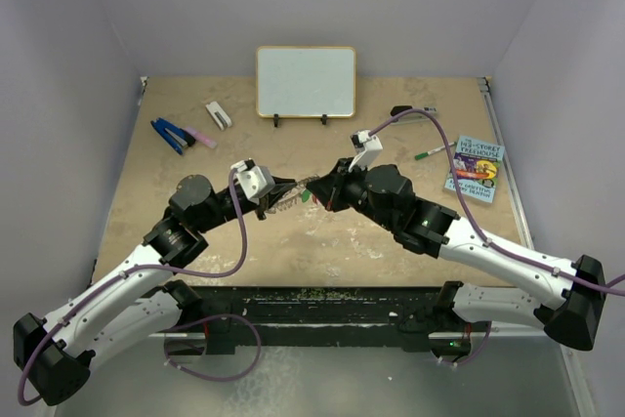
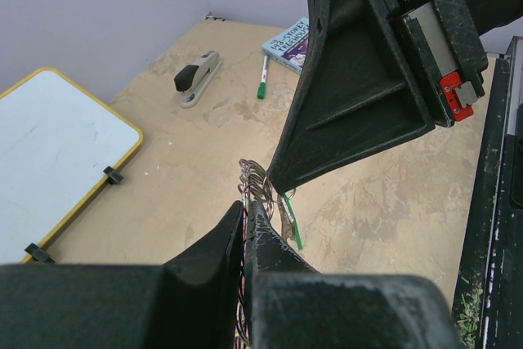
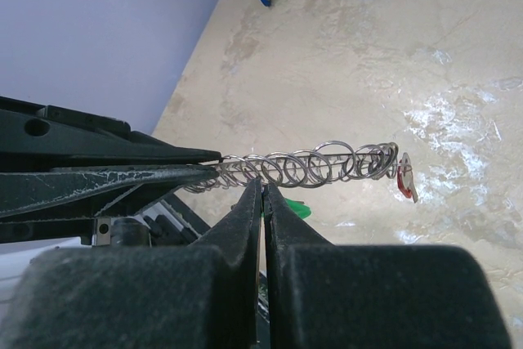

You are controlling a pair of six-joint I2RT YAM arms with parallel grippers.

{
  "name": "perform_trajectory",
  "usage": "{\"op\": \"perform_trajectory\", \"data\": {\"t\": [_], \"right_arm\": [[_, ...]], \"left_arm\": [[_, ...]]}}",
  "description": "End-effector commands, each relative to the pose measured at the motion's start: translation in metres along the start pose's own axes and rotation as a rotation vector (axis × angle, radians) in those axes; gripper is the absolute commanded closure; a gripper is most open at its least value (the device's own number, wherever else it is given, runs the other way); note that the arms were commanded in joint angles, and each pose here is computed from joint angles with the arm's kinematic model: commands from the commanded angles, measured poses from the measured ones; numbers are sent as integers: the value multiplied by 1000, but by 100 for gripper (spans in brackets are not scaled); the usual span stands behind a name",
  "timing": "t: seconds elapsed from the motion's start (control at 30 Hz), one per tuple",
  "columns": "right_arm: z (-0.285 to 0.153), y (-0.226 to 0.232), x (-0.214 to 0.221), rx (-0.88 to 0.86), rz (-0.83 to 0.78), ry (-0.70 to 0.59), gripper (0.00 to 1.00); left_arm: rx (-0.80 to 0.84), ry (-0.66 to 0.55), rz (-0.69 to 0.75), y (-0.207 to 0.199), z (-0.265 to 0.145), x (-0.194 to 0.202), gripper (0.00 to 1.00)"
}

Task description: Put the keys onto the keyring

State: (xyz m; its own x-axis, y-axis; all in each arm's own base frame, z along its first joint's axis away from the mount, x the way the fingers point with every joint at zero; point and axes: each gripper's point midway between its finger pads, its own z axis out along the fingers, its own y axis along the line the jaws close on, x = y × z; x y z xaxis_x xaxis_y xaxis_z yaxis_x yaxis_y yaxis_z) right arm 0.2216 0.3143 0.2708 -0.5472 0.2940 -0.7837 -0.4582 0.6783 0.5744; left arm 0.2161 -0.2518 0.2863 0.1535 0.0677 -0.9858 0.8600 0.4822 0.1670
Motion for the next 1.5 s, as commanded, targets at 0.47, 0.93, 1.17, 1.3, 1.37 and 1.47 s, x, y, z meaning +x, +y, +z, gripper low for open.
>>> {"op": "perform_trajectory", "data": {"t": [0.47, 0.93, 1.17, 1.3, 1.37, 1.47], "right_arm": [[2, -1, 1, -2, 54, -10, 100], [3, -7, 9, 13, 90, 15, 100], [4, -8, 15, 19, 111, 33, 100], [3, -11, 17, 33, 122, 37, 100], [3, -12, 18, 33, 127, 41, 100], [2, -16, 19, 45, 125, 36, 100]], "left_arm": [[-44, -167, 39, 11, -5, -54, 96], [-56, -182, 40, 13, -6, -58, 96], [-59, -187, 37, 14, -6, -59, 96], [-57, -187, 35, 14, -6, -59, 96], [-56, -186, 34, 14, -5, -59, 96], [-53, -176, 41, 13, -5, -55, 96]]}}
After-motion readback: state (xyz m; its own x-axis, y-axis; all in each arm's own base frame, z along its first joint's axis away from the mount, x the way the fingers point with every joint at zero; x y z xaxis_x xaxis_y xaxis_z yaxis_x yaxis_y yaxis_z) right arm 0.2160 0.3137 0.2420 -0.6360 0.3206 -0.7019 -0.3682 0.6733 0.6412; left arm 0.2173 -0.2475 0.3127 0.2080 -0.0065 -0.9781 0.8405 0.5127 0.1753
